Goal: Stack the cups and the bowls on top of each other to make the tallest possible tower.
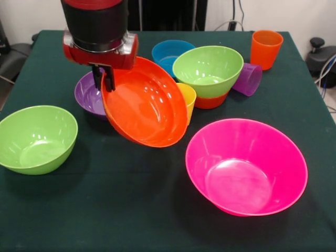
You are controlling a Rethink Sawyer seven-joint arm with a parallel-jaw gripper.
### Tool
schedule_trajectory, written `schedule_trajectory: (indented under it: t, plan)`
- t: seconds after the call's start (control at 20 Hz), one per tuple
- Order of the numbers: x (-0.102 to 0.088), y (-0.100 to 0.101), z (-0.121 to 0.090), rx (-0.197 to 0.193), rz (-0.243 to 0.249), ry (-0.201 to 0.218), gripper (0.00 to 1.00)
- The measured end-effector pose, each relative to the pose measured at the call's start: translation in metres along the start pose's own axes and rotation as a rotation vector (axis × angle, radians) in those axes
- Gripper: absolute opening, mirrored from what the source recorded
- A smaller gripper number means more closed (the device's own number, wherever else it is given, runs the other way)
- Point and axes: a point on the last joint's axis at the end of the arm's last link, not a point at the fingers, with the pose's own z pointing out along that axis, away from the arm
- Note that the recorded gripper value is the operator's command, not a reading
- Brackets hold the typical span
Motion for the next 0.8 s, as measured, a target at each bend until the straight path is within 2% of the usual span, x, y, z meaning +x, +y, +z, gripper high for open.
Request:
schedule_trajectory:
  t: [0.15, 0.25, 0.35, 0.4, 0.5, 0.55, 0.75, 0.8]
  plan:
    - [0.002, -0.006, -0.003, -0.014, 0.009, 0.021, 0.00]
    - [0.003, -0.011, -0.007, -0.039, 0.020, 0.035, 0.00]
    - [0.005, -0.014, -0.010, -0.071, 0.034, 0.043, 0.00]
    - [0.006, -0.017, -0.011, -0.103, 0.048, 0.048, 0.00]
    - [0.008, -0.018, -0.012, -0.128, 0.058, 0.051, 0.00]
    - [0.011, -0.019, -0.012, -0.159, 0.069, 0.057, 0.00]
    - [0.021, -0.015, -0.010, -0.201, 0.081, 0.079, 0.00]
    - [0.026, -0.010, -0.008, -0.226, 0.084, 0.093, 0.00]
